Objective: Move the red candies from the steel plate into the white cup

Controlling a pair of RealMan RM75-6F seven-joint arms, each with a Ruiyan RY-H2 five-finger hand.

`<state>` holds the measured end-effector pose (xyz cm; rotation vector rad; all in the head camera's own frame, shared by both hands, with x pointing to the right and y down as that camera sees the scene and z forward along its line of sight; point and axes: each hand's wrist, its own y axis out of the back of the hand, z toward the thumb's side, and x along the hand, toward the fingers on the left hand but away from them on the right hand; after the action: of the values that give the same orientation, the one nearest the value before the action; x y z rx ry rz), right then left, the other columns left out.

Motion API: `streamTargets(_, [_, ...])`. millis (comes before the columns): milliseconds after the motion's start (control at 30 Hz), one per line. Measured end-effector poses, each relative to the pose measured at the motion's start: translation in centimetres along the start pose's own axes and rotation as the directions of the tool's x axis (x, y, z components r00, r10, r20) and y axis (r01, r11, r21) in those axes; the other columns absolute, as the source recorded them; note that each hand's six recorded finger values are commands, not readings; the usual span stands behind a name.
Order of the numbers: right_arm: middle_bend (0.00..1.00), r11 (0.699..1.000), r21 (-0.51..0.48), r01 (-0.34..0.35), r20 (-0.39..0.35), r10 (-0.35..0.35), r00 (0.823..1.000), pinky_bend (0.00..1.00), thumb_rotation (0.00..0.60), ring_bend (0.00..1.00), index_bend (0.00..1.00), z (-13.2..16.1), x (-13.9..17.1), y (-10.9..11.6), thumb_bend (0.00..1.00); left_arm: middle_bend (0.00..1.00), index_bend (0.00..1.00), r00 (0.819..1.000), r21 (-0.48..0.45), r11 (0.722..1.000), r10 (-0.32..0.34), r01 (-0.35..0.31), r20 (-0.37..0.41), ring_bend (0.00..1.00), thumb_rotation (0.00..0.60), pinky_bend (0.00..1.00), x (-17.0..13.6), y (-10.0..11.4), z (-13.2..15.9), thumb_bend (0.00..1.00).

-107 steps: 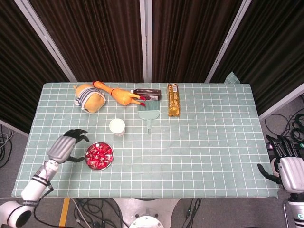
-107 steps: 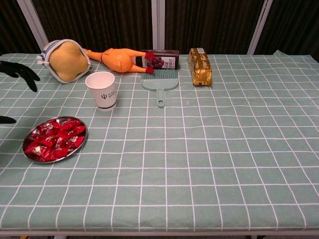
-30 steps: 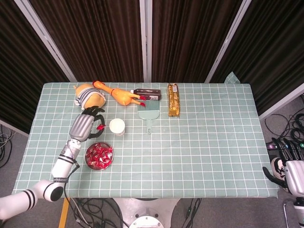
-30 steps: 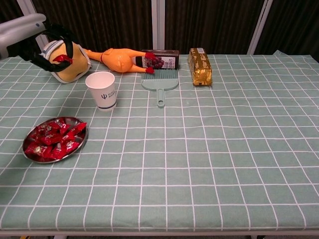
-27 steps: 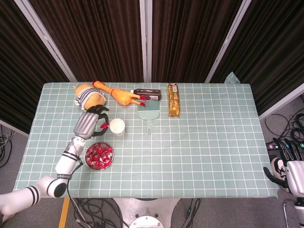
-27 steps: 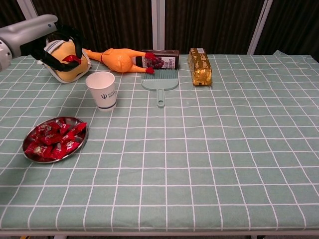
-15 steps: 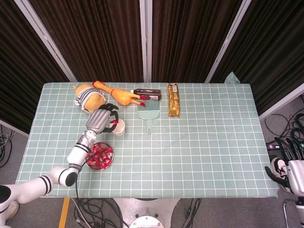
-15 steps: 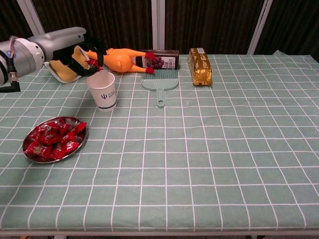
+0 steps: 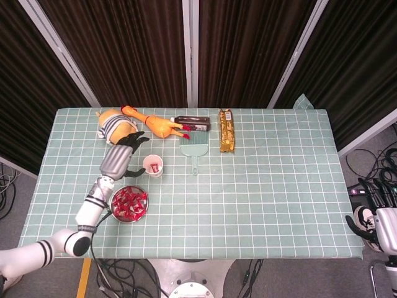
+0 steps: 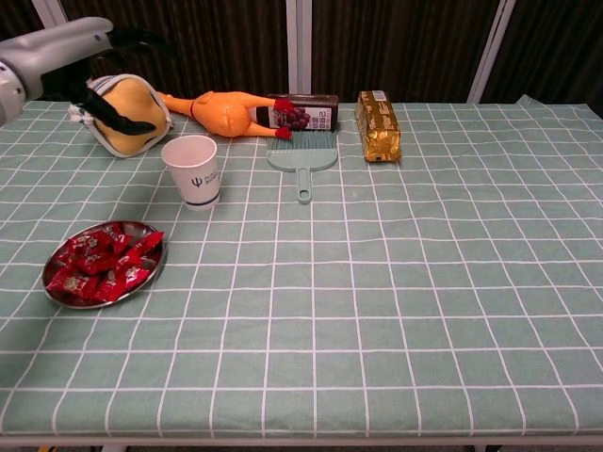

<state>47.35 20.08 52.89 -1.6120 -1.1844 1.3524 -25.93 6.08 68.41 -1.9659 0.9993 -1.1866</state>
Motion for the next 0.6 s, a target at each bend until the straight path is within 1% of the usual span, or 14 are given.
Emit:
streamTargets(67, [0.13, 1.000, -0.002, -0.001, -0.005, 0.001, 1.000, 0.06, 0.600, 0.00, 0.00, 0.1, -0.1, -0.1, 0.23, 0.26, 0.33, 1.000, 0.012, 1.000, 0.007, -0.007, -0.022, 0.16, 0.600, 0.23, -1.7, 0.2, -1.1, 0.23])
streamTargets(133, [0.13, 1.000, -0.004, -0.002, -0.010, 0.002, 1.000, 0.06, 0.600, 0.00, 0.00, 0.2, -0.2, -0.1, 0.23, 0.28, 0.34, 0.999, 0.028, 1.000, -0.004, 0.005, -0.045, 0.17, 0.600, 0.24, -3.9, 0.0, -2.4, 0.23])
streamTargets(200, [0.13, 1.000, -0.007, -0.004, -0.016, 0.004, 1.000, 0.06, 0.600, 0.00, 0.00, 0.3, -0.2, -0.2, 0.23, 0.29, 0.34, 0.998, 0.049, 0.998, -0.038, 0.040, -0.058, 0.18, 0.600, 0.24, -5.8, -0.6, -3.2, 0.23])
streamTargets(300, [0.13, 1.000, -0.008, -0.009, -0.021, 0.009, 1.000, 0.06, 0.600, 0.00, 0.00, 0.5, -0.2, -0.4, 0.23, 0.29, 0.34, 0.994, 0.076, 0.992, -0.097, 0.101, -0.056, 0.19, 0.600, 0.24, -7.8, -1.8, -3.5, 0.23])
streamTargets(433, [0.13, 1.000, -0.008, -0.009, -0.021, 0.008, 1.000, 0.06, 0.600, 0.00, 0.00, 0.6, -0.1, -0.3, 0.23, 0.29, 0.34, 0.983, 0.104, 0.978, -0.176, 0.180, -0.043, 0.19, 0.600, 0.28, -8.8, -3.6, -3.2, 0.23])
streamTargets(500, [0.13, 1.000, -0.007, -0.008, -0.017, 0.008, 1.000, 0.06, 0.600, 0.00, 0.00, 0.5, 0.0, -0.3, 0.23, 0.29, 0.34, 0.974, 0.123, 0.966, -0.225, 0.227, -0.032, 0.20, 0.600, 0.30, -9.0, -4.8, -2.8, 0.23])
streamTargets(600, [0.13, 1.000, -0.004, -0.006, -0.012, 0.006, 1.000, 0.06, 0.600, 0.00, 0.00, 0.4, 0.2, -0.1, 0.23, 0.29, 0.35, 0.963, 0.147, 0.951, -0.271, 0.270, -0.018, 0.20, 0.600, 0.33, -9.1, -6.4, -2.1, 0.23])
